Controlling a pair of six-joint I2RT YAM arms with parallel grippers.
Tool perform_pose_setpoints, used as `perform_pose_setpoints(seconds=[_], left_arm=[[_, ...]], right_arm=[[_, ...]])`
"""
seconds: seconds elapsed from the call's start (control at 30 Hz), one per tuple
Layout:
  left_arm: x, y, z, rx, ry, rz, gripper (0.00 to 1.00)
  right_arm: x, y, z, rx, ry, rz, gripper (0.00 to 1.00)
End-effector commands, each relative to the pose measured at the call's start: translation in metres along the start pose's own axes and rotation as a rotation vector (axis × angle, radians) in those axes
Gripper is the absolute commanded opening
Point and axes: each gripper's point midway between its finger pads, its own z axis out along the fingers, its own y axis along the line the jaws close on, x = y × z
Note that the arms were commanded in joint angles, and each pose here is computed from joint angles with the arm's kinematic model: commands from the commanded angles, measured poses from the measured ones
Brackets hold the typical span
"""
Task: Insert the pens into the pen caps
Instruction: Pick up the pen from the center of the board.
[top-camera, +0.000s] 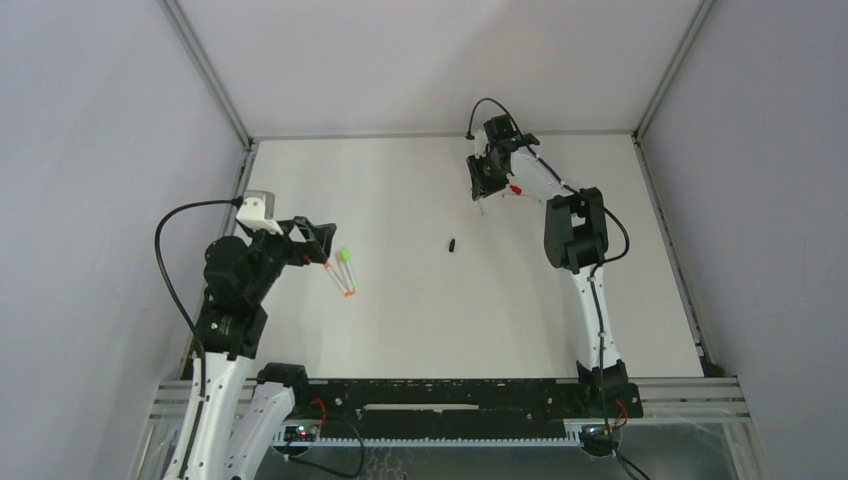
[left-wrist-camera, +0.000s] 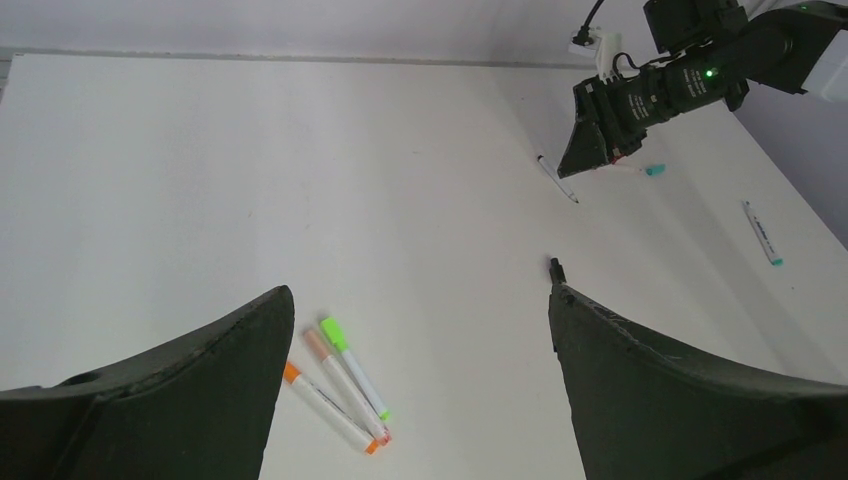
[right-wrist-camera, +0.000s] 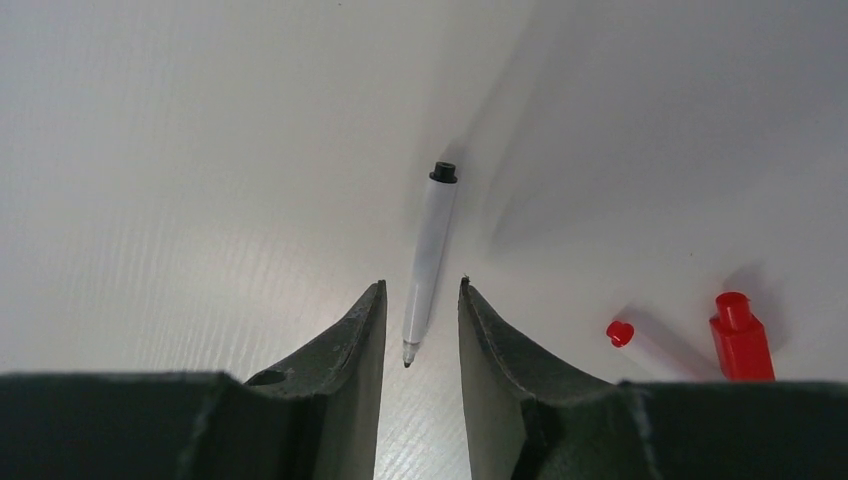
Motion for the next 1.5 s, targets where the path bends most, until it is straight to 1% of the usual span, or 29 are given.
perform_pose_setpoints(seconds=[0.0, 0.2, 0.37, 0.53, 0.6, 0.73, 0.83, 0.9, 1.0, 1.03, 1.1, 1.17, 1.23, 1.3, 1.33, 1.47], left_arm=[[0.001, 0.0, 0.004, 0.012, -0.009, -0.006, 1.0], [0.001, 0.0, 0.004, 0.014, -0.01, -0.009, 1.0], [0.001, 0.001, 0.005, 0.017, -0.007, -0.016, 1.0], [0.002, 0.001, 0.006, 0.018, -0.005, -0.021, 1.0], [0.002, 0.002, 0.006, 0.018, -0.004, -0.023, 1.0], [0.002, 0.002, 0.006, 0.022, -0.003, -0.027, 1.0], [0.001, 0.002, 0.006, 0.019, -0.006, -0.027, 1.0], [0.001, 0.004, 0.006, 0.015, -0.009, -0.03, 1.0], [0.001, 0.004, 0.006, 0.016, -0.01, -0.034, 1.0], [0.001, 0.004, 0.007, 0.02, -0.011, -0.034, 1.0], [0.0, 0.0, 0.007, 0.049, -0.011, -0.04, 1.0], [0.001, -0.009, 0.008, 0.113, -0.008, -0.058, 1.0], [0.003, -0.021, 0.012, 0.188, 0.01, -0.08, 1.0], [0.006, -0.03, 0.014, 0.247, 0.036, -0.098, 1.0], [0.006, -0.027, 0.016, 0.253, 0.042, -0.111, 1.0], [0.013, -0.042, 0.021, 0.365, 0.075, -0.159, 0.99]], right_arm=[[-0.004, 0.008, 0.001, 0.02, 0.005, 0.006, 0.38], [0.0, 0.008, 0.009, 0.062, 0.028, 0.002, 0.34], [0.001, 0.004, 0.013, 0.106, 0.04, 0.008, 0.33], [0.007, 0.006, 0.017, 0.111, 0.064, 0.018, 0.3], [0.011, 0.007, 0.02, 0.114, 0.077, 0.018, 0.26], [0.02, 0.013, 0.024, 0.114, 0.105, 0.0, 0.25], [0.027, 0.019, 0.027, 0.119, 0.128, -0.018, 0.2], [0.032, 0.022, 0.028, 0.119, 0.144, -0.028, 0.12], [0.041, 0.027, 0.028, 0.11, 0.167, -0.041, 0.05], [0.042, 0.029, 0.027, 0.104, 0.172, -0.048, 0.01], [0.045, 0.031, 0.024, 0.092, 0.178, -0.059, 0.0], [0.046, 0.034, 0.018, 0.072, 0.177, -0.082, 0.0], [0.044, 0.038, 0.007, 0.049, 0.158, -0.106, 0.0], [0.04, 0.044, -0.006, 0.008, 0.111, -0.11, 0.0], [0.031, 0.048, -0.022, -0.005, 0.067, -0.106, 0.0], [0.012, 0.058, -0.067, -0.052, -0.067, -0.105, 0.0]])
